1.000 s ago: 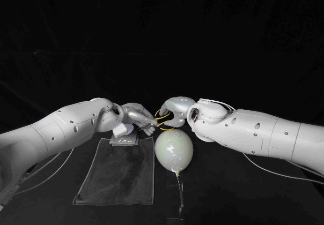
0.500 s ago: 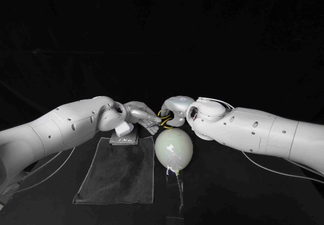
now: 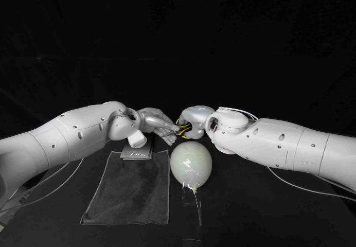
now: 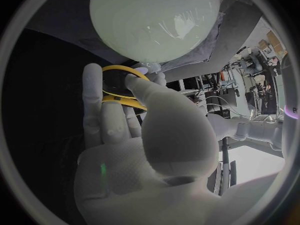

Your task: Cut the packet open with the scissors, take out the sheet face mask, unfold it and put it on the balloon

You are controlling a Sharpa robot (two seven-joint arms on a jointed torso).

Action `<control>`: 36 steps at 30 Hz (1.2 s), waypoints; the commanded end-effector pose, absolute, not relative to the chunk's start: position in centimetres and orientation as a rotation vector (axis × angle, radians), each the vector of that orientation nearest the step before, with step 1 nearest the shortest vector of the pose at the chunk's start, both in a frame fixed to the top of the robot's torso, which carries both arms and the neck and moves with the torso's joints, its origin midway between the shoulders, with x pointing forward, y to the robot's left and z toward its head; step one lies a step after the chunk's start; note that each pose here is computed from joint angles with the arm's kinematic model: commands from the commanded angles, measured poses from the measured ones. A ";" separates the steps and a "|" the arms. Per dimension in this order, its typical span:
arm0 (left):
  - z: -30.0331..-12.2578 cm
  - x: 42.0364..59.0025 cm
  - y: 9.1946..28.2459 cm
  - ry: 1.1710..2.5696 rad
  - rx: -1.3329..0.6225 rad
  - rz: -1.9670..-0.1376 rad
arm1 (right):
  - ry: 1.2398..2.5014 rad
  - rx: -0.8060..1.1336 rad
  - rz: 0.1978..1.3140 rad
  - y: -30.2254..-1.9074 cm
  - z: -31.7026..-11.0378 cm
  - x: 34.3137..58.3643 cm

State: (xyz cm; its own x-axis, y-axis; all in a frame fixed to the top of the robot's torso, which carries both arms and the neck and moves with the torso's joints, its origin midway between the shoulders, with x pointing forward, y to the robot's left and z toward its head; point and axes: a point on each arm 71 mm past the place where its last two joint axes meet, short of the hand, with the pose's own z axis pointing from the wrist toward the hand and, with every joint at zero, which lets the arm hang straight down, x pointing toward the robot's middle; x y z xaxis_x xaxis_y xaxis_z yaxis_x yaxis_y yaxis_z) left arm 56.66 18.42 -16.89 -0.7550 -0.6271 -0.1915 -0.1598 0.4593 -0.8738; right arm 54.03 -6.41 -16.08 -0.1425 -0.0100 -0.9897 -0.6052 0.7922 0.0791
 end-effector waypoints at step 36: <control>-15.2 55.8 16.7 2.223 -0.560 -1.511 | 1.596 -0.475 0.662 -5.8 -15.8 52.8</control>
